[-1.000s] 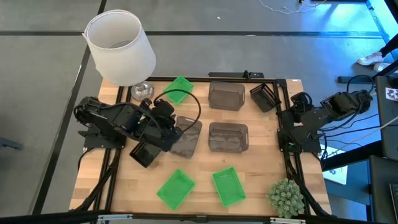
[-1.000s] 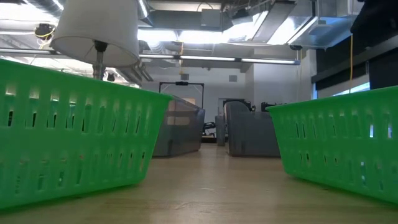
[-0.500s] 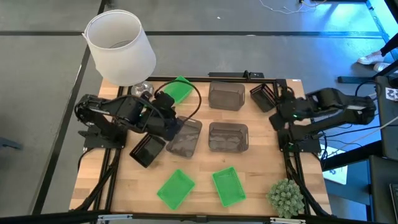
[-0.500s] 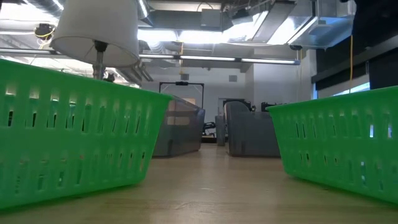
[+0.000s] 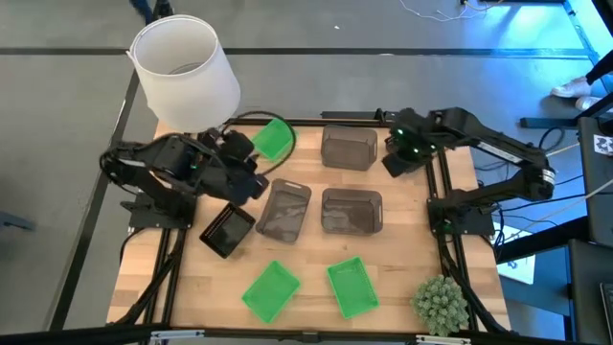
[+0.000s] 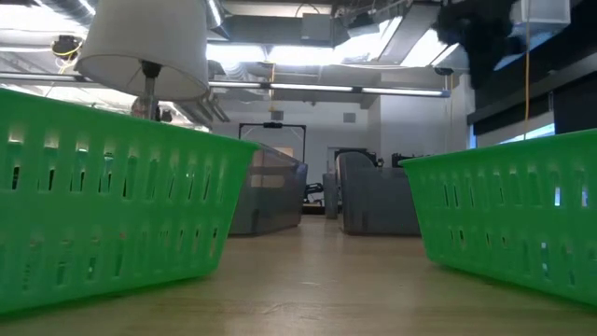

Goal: Stack baskets by color
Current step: Stack the top black bin on the bottom black bin

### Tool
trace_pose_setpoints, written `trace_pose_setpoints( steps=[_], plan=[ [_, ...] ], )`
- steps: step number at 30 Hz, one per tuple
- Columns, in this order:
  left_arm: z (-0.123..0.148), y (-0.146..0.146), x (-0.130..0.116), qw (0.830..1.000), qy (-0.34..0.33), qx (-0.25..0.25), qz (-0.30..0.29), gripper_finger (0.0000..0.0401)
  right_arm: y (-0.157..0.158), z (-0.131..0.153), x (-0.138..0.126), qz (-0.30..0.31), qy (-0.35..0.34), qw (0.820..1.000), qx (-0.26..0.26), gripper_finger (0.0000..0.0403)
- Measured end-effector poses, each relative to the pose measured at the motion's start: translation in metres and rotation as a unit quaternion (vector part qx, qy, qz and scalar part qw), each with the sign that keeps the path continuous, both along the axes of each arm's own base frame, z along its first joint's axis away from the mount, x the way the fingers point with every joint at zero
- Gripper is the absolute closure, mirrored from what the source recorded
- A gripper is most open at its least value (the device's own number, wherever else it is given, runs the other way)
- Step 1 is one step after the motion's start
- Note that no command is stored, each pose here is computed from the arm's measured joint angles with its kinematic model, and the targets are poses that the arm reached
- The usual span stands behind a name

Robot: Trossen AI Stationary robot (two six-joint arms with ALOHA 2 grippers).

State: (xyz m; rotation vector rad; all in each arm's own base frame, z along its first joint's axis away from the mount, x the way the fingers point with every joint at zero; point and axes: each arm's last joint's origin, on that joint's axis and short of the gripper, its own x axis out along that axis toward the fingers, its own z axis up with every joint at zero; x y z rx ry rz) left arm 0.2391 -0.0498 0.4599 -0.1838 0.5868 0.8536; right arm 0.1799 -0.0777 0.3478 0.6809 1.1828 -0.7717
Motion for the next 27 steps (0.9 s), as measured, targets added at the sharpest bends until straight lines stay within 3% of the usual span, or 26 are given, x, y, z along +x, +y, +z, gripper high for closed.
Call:
trace_pose_setpoints(
  steps=[4, 12, 18, 27],
  plan=[
    [0.007, 0.004, -0.011, 1.0, -0.004, 0.011, -0.007, 0.0319, -0.018, -0.011, 0.014, 0.036, -0.009, 0.999, 0.038, 0.0388],
    [0.008, 0.004, -0.012, 1.0, 0.008, 0.02, -0.018, 0.0319, -0.055, -0.044, 0.033, 0.033, 0.057, 0.996, 0.067, 0.0369],
    [0.008, 0.004, -0.012, 0.999, 0.015, 0.026, -0.025, 0.0319, -0.079, -0.064, 0.043, 0.04, 0.074, 0.994, 0.073, 0.0326],
    [0.008, 0.004, -0.012, 0.999, 0.014, 0.024, -0.023, 0.0319, -0.111, -0.086, 0.037, -0.053, 0.136, 0.988, 0.044, 0.0252]
  ],
)
